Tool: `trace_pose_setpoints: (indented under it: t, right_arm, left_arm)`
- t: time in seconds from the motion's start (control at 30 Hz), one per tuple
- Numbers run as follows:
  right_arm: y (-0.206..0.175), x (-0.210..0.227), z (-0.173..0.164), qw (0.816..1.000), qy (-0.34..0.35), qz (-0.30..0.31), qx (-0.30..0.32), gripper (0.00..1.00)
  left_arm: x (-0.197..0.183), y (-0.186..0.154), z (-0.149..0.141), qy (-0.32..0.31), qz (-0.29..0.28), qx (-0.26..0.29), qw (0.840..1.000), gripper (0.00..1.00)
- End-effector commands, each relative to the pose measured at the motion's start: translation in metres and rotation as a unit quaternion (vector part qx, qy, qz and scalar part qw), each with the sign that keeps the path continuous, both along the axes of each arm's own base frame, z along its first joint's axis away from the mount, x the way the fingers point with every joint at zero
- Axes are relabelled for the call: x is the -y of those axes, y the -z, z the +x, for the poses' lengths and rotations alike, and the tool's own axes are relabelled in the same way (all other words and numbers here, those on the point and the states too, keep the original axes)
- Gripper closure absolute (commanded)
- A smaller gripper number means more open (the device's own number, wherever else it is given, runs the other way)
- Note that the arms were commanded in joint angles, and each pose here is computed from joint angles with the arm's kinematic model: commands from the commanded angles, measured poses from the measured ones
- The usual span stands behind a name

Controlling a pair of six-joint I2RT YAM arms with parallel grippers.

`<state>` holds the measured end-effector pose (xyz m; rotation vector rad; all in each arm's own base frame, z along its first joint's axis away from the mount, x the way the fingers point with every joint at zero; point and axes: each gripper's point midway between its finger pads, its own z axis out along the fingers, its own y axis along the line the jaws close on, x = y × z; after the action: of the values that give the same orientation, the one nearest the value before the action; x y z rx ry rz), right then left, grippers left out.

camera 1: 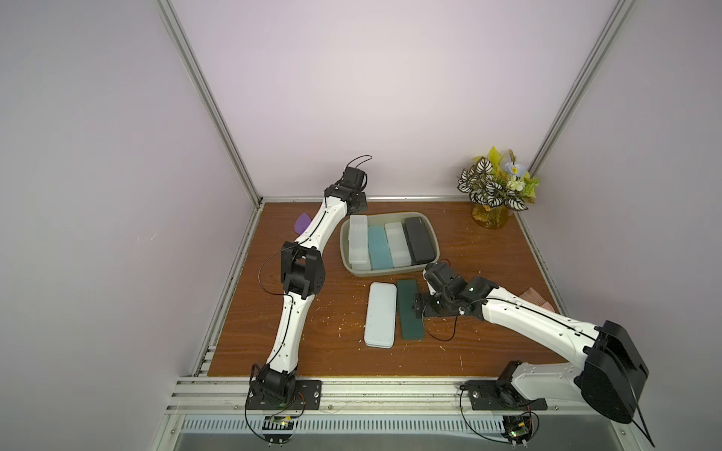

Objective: Put the pencil case into the storage box
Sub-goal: Adjust the pencil case in the storage box.

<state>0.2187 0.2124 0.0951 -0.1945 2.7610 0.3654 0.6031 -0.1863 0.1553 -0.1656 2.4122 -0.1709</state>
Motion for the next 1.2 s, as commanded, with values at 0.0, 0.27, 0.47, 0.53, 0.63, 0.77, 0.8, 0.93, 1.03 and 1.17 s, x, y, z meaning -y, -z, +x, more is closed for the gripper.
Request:
trace_pose_setpoints:
  t: [0.0, 0.27, 0.47, 0.53, 0.63, 0.77, 0.8, 0.93, 1.03, 1.17]
  right_arm:
    - [-0.005, -0.010, 0.004, 1.000, -0.018, 0.010, 0.005, 0.09]
    - [0.007, -0.010, 0.004, 1.000, -0.024, 0.000, -0.005, 0.08]
    - [0.004, -0.011, 0.004, 1.000, -0.022, 0.004, -0.003, 0.08]
    - [0.003, -0.010, 0.003, 1.000, -0.022, 0.004, -0.002, 0.09]
    - [0.002, -0.006, 0.001, 1.000, -0.018, 0.002, -0.001, 0.08]
    - [0.003, -0.004, -0.001, 1.000, -0.015, 0.003, -0.001, 0.09]
    - [0.002, -0.004, -0.001, 1.000, -0.014, 0.004, -0.001, 0.09]
    - [-0.002, -0.003, 0.000, 1.000, -0.011, 0.007, 0.005, 0.09]
    - [-0.004, -0.002, -0.001, 1.000, -0.010, 0.008, 0.006, 0.08]
    - [0.007, 0.000, -0.004, 1.000, -0.003, 0.004, -0.006, 0.05]
  left_arm:
    - [0.004, -0.027, 0.012, 0.000, -0.027, 0.038, 0.999, 1.00]
    - [0.003, 0.022, 0.017, 0.002, -0.042, -0.001, 0.999, 1.00]
    - [0.005, 0.049, 0.007, 0.011, -0.032, -0.033, 0.999, 1.00]
    - [0.004, 0.051, 0.004, 0.013, -0.031, -0.038, 0.999, 1.00]
    - [0.005, 0.055, -0.005, 0.017, -0.026, -0.050, 0.998, 1.00]
    - [0.001, 0.060, -0.021, 0.019, -0.006, -0.065, 0.998, 1.00]
    - [0.000, 0.059, -0.024, 0.018, -0.002, -0.066, 0.998, 1.00]
    - [-0.005, 0.035, -0.033, 0.016, 0.005, -0.049, 0.999, 1.00]
    - [-0.007, -0.002, -0.042, 0.013, 0.008, -0.020, 1.000, 0.85]
    - [-0.012, -0.058, -0.067, 0.010, 0.015, 0.021, 1.000, 0.51]
